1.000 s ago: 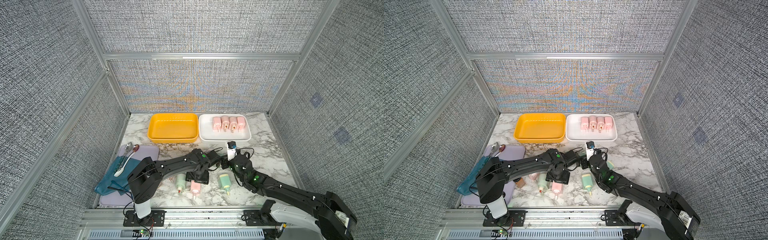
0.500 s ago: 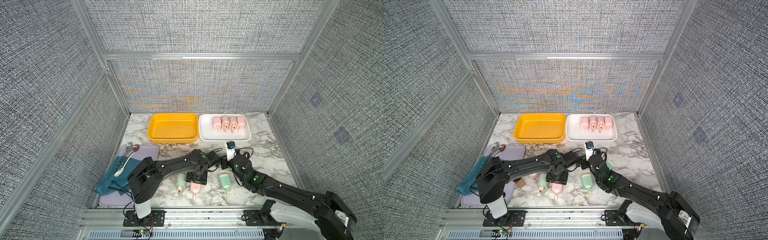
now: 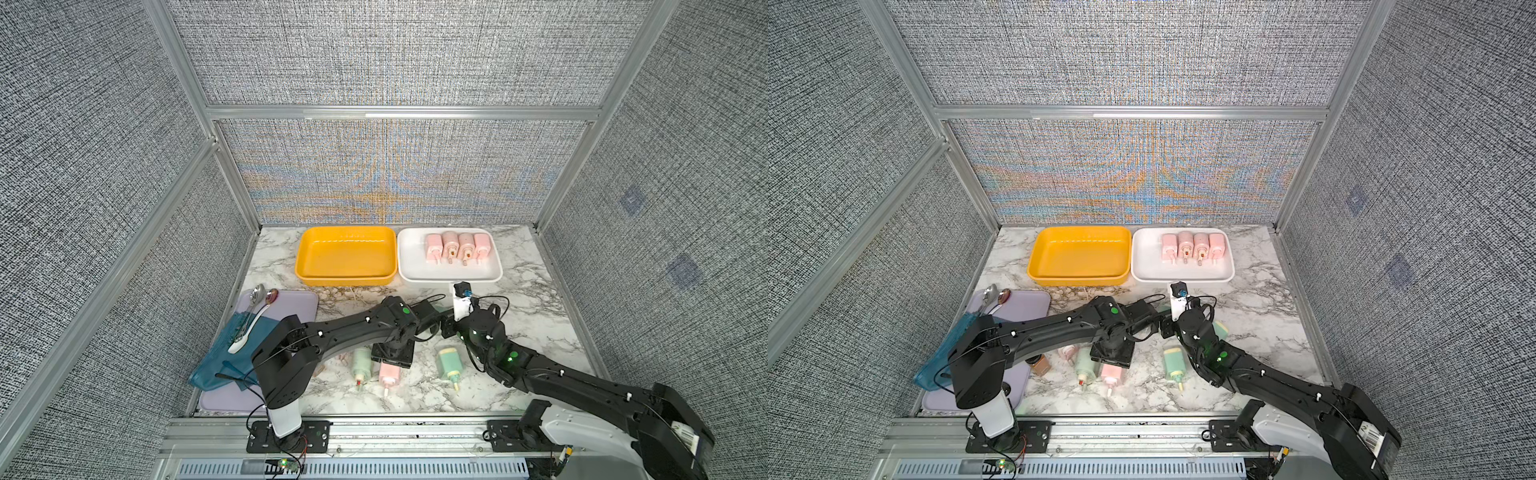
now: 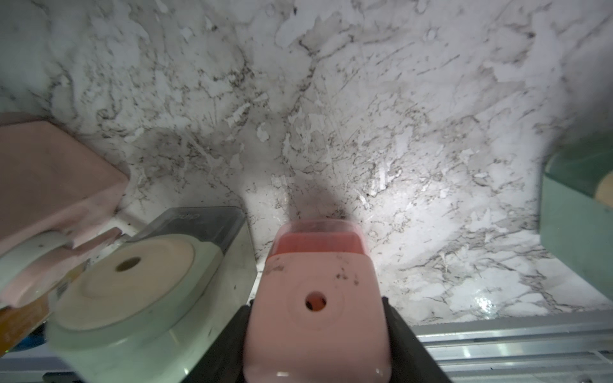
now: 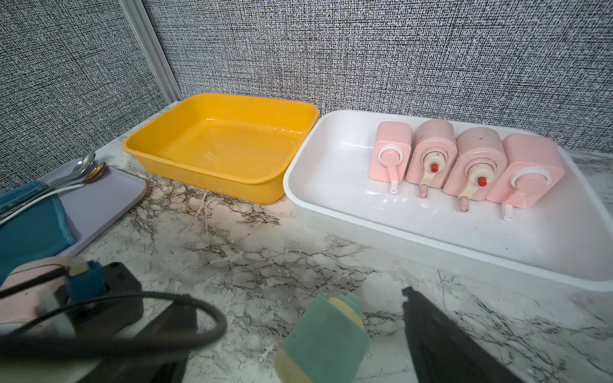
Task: Place the pencil sharpeners by color into the storage box
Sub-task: Pick up the pencil sharpener from the center of the board.
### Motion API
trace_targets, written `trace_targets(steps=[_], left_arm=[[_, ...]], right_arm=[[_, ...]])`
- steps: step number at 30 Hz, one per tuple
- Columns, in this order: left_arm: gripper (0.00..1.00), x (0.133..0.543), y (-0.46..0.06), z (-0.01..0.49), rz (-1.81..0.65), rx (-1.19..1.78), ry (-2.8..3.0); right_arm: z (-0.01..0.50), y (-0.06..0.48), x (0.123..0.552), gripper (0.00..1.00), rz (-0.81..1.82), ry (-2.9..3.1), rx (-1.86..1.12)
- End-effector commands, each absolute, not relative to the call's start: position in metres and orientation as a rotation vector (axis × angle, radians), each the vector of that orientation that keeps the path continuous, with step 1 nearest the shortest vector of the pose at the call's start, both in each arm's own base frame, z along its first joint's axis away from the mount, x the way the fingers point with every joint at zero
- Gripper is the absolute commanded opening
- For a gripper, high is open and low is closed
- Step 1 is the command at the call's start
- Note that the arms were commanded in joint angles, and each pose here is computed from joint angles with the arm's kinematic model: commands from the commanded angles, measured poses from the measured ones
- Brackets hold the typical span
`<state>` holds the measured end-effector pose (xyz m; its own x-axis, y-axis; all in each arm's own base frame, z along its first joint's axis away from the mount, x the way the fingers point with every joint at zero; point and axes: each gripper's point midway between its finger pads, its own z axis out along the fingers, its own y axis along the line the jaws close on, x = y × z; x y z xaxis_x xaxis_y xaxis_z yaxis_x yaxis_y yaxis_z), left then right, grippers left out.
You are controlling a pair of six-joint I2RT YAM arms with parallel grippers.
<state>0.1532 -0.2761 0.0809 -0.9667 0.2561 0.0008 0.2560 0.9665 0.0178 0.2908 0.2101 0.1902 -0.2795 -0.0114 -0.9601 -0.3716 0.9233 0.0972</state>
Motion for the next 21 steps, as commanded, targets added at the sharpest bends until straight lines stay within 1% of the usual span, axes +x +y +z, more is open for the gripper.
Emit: trace_targets(steps=[1, 6, 11, 16, 21], left_arm=[[0.00, 0.161, -0.270, 0.093, 0.074, 0.458, 3.062], [0.00, 0.175, -0.277, 0.107, 0.023, 0.486, 3.016], [0.00, 0.201, -0.283, 0.123, -0.043, 0.453, 2.957], [0.00, 0.232, -0.292, 0.142, -0.186, 0.323, 2.886], [0.00, 0.261, -0.294, 0.163, -0.292, 0.135, 2.805]], right_arm=[[0.205, 0.204, 0.295, 0.99, 0.356, 1.777, -0.217], [0.206, 0.185, 0.301, 0.99, 0.273, 1.779, -0.117], [0.197, 0.176, 0.302, 0.99, 0.221, 1.798, -0.107], [0.185, 0.178, 0.298, 0.99, 0.187, 1.811, -0.208], [0.185, 0.193, 0.286, 0.99, 0.259, 1.757, -0.360]])
